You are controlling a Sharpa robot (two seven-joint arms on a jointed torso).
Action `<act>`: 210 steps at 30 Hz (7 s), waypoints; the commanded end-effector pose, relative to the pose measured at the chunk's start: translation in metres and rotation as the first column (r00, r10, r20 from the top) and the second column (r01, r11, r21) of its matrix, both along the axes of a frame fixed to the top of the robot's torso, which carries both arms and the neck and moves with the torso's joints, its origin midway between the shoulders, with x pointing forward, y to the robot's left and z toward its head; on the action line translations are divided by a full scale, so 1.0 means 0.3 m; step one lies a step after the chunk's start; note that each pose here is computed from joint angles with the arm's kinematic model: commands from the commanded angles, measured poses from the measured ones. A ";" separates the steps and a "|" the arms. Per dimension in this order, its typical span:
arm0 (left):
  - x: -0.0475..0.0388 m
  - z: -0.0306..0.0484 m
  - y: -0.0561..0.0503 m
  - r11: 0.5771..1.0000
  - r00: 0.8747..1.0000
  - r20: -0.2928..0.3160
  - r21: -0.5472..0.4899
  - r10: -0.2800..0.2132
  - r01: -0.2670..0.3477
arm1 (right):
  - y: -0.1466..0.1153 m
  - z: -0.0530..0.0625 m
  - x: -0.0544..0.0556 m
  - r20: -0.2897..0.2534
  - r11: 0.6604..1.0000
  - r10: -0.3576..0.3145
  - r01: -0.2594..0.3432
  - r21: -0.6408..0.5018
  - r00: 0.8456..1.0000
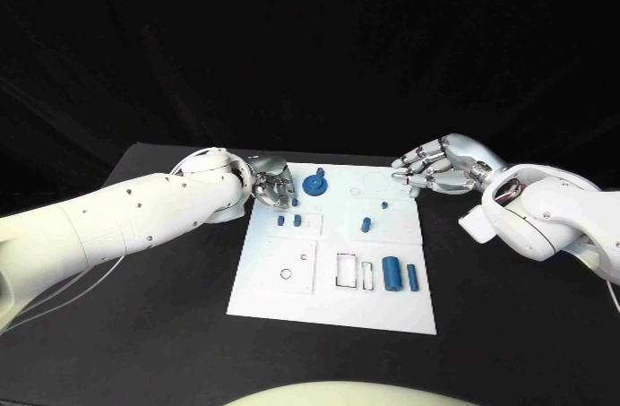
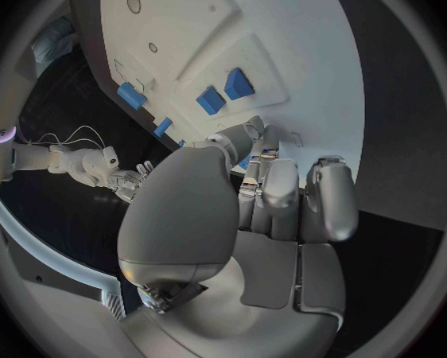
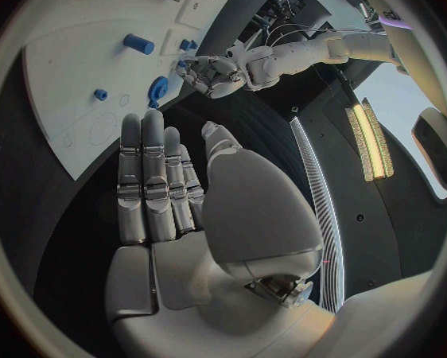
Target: Assemble the parts on the task board
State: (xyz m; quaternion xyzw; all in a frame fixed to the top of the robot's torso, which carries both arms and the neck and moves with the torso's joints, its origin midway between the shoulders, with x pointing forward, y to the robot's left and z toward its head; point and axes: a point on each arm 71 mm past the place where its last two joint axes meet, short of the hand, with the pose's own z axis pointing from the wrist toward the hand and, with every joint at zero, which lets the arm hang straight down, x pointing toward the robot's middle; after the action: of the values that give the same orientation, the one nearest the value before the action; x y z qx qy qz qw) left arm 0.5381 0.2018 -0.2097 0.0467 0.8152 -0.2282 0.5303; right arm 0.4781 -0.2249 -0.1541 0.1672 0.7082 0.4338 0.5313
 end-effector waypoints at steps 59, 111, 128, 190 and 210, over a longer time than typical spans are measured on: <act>-0.212 0.206 0.180 0.246 0.950 -0.310 -0.918 0.042 -0.310 | 0.207 -0.175 0.085 0.171 0.618 0.284 -0.043 -0.785 0.943; -0.207 0.199 0.182 0.274 0.947 -0.318 -0.908 0.038 -0.316 | 0.223 -0.195 0.055 0.286 0.694 0.280 0.013 -0.720 0.917; -0.200 0.195 0.191 0.276 0.945 -0.324 -0.905 0.044 -0.323 | 0.202 -0.116 0.014 0.341 0.755 0.273 0.019 -0.656 0.899; -0.188 0.186 0.116 0.276 0.946 -0.325 -0.910 -0.009 -0.310 | 0.611 -0.298 -0.206 0.207 0.769 0.495 -0.314 -0.557 0.844; -0.189 0.186 0.113 0.277 0.945 -0.327 -0.909 -0.012 -0.311 | 0.625 -0.320 -0.207 0.177 0.754 0.503 -0.330 -0.568 0.846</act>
State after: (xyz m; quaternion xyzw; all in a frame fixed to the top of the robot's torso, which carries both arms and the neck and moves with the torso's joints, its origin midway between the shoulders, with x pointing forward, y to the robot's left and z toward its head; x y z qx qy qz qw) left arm 0.4824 0.2388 -0.1552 -0.3939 0.5816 -0.6124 0.3627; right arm 0.4171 -0.0388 -0.2472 -0.2082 0.7165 0.3621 0.5587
